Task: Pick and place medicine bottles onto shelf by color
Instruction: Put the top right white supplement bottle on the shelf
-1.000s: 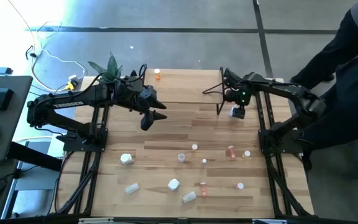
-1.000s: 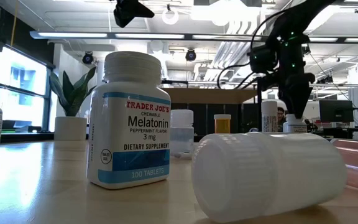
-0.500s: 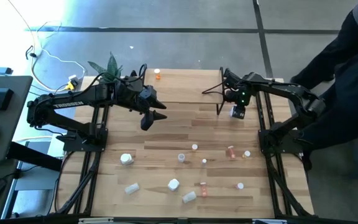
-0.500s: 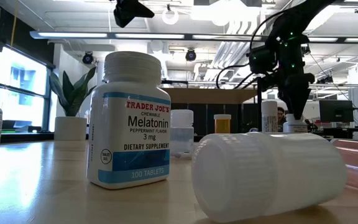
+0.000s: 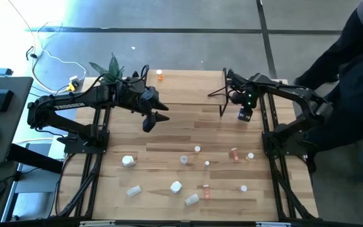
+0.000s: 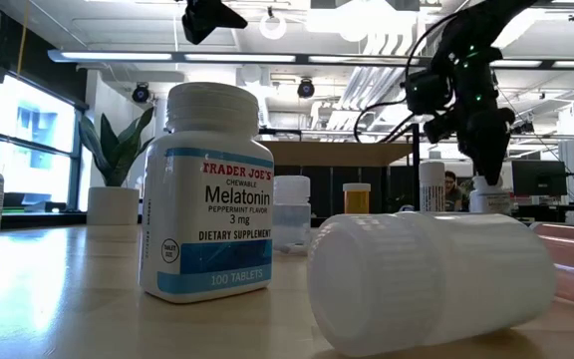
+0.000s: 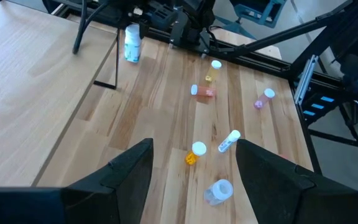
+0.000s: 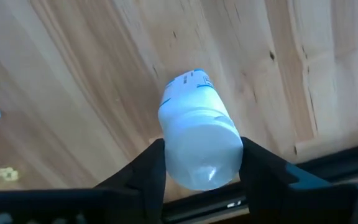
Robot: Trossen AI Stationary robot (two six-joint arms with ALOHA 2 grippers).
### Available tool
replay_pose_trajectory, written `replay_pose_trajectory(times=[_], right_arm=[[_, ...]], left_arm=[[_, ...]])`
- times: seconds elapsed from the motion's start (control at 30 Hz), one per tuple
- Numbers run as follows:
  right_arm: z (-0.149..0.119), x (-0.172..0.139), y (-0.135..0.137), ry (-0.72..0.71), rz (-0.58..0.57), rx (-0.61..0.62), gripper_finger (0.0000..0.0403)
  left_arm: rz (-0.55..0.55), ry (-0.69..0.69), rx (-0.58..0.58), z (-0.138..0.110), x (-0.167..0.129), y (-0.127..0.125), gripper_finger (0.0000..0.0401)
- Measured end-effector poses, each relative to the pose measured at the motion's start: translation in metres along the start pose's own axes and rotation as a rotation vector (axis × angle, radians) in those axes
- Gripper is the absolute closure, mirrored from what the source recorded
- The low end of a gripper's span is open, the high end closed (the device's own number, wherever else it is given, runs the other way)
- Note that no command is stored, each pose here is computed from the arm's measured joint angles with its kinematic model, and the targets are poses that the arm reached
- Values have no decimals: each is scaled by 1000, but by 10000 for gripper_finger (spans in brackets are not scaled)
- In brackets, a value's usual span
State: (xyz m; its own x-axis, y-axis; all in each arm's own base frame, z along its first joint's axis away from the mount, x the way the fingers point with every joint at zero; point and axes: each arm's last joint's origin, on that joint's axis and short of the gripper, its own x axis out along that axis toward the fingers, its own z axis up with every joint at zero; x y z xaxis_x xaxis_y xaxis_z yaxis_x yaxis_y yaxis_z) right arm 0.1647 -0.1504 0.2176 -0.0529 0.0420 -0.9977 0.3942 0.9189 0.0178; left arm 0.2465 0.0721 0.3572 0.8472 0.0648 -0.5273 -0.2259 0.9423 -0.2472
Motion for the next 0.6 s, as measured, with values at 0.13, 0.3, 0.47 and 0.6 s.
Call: replay_pose_trajectory(times=[0.13,0.3,0.47,0.6], right_arm=[[-9,-13,3,-27,-8,69,248],[-19,-39,6,-51,-35,167,248],[-25,-70,7,-109,-70,254,247],[-26,-96,6,-165,-110,293,247]], left_arm=[[0,0,0,0,0,0,183],[9,-2,0,0,0,0,183],[57,-10,0,0,0,2,183],[60,-11,0,0,0,2,183]])
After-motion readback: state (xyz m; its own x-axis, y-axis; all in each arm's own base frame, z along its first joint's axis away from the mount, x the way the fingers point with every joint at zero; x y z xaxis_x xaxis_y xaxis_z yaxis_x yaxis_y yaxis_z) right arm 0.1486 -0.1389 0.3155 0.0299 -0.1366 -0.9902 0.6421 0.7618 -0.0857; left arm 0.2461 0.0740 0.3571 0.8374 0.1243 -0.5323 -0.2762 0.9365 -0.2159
